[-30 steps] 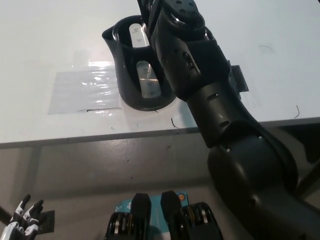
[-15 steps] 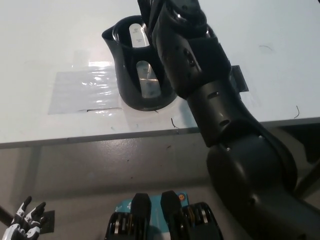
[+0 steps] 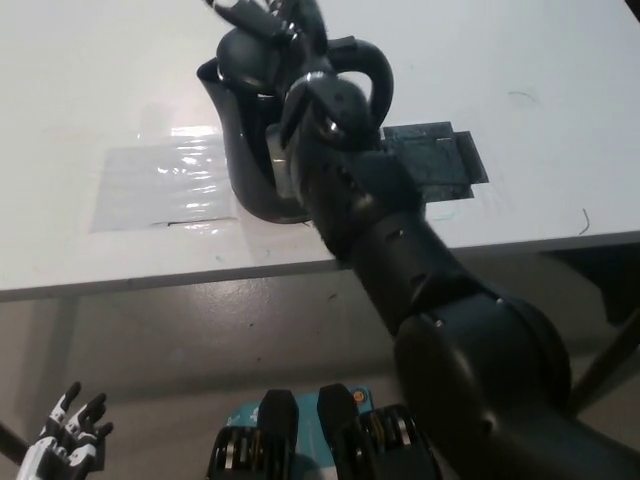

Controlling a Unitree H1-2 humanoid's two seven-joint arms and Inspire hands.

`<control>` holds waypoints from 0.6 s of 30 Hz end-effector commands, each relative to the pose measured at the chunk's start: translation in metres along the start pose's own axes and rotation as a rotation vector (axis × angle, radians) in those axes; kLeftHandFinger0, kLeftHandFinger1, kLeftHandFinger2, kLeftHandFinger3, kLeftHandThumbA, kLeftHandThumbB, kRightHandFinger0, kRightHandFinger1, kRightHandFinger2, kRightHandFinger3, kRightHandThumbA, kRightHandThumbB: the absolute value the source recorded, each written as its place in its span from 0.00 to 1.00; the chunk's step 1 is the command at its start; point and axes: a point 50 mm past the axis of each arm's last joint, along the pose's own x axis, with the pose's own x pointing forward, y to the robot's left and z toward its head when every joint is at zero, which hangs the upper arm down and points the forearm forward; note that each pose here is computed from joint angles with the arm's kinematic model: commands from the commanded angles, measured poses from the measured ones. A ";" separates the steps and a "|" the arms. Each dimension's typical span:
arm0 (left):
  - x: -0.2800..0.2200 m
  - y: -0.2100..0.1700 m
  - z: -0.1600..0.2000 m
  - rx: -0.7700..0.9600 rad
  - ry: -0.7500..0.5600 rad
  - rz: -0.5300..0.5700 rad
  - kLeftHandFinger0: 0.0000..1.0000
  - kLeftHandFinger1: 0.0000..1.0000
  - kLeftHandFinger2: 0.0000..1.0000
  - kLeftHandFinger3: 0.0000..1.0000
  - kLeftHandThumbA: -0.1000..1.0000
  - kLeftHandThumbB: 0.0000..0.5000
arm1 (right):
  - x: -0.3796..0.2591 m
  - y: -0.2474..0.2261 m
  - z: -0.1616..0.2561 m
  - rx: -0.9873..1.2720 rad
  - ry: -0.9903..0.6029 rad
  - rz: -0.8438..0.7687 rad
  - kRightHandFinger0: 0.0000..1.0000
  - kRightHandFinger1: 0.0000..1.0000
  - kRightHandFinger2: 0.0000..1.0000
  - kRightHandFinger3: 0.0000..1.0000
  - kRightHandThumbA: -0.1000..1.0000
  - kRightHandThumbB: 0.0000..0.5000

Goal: The robot uses its right hand to push down on the lid of a kettle kept in the middle of the desk to close it

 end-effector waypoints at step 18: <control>0.009 0.004 0.021 0.026 -0.048 -0.027 1.00 1.00 0.87 1.00 0.33 0.45 | -0.015 -0.005 -0.049 -0.069 0.076 0.045 1.00 1.00 1.00 1.00 0.92 0.04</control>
